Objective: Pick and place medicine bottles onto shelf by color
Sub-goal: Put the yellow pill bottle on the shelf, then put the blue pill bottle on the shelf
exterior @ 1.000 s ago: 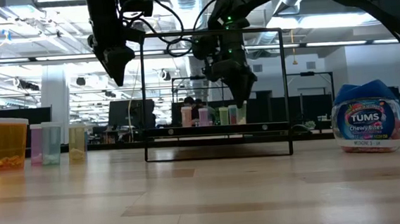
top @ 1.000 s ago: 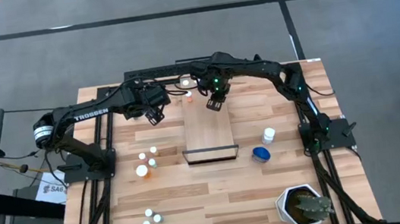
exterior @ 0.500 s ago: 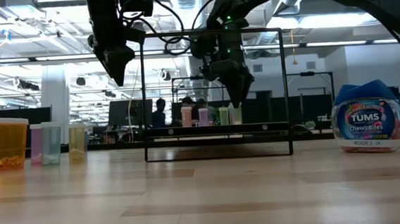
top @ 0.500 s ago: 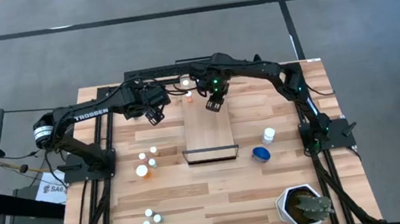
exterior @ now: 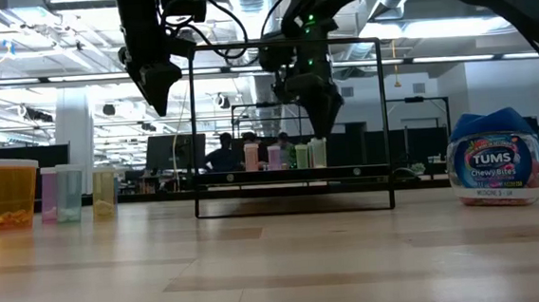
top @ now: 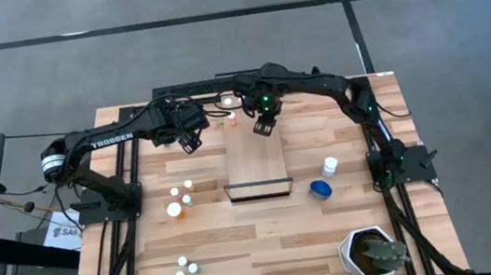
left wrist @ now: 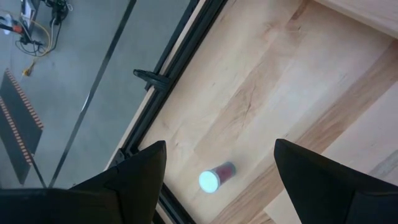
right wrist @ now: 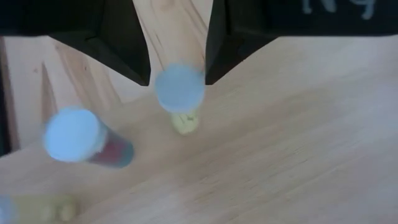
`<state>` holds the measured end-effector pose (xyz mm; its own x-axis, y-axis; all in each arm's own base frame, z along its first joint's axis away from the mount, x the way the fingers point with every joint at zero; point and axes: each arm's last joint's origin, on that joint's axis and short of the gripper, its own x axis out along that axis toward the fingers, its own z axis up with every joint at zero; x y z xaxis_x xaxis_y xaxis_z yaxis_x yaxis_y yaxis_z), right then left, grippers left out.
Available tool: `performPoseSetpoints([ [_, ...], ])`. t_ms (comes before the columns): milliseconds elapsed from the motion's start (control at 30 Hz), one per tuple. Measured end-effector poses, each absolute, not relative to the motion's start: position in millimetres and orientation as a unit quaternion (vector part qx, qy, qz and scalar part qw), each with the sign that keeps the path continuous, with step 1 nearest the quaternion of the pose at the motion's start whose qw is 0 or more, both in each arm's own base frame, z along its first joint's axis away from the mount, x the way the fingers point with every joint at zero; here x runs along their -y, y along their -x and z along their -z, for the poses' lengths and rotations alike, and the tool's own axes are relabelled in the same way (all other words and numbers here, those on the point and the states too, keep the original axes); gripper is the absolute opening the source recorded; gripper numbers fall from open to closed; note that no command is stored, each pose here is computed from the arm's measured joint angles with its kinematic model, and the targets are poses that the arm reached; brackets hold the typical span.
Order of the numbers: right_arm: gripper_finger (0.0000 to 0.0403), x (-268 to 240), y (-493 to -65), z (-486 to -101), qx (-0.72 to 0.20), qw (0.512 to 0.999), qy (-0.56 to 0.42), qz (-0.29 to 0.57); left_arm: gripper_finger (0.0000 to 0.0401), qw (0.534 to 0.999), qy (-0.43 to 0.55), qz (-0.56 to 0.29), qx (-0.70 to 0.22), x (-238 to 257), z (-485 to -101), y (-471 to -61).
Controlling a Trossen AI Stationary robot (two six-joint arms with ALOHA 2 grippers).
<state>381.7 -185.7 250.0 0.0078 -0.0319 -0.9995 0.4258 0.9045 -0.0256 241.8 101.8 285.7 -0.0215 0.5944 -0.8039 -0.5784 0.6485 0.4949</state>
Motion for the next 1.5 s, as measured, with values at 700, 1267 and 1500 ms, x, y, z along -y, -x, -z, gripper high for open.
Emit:
performPoseSetpoints([
  [700, 0.0167, 129.4, -315.7, -337.8, -0.569, 0.795, -0.078, 0.196, 0.0288, 0.654, 0.043, -0.363, -0.662, -112.1, -269.6, -216.2],
  [1267, 0.0166, 97.1, -242.1, -314.7, -0.456, 0.849, -0.119, 0.238, 0.0288, 0.648, 0.221, -0.428, -0.591, -156.0, -227.7, -162.9],
  [1500, 0.0169, 98.1, -244.5, -302.9, -0.466, 0.845, -0.115, 0.235, 0.0288, 0.653, 0.230, -0.432, -0.578, -158.0, -218.4, -161.9],
])
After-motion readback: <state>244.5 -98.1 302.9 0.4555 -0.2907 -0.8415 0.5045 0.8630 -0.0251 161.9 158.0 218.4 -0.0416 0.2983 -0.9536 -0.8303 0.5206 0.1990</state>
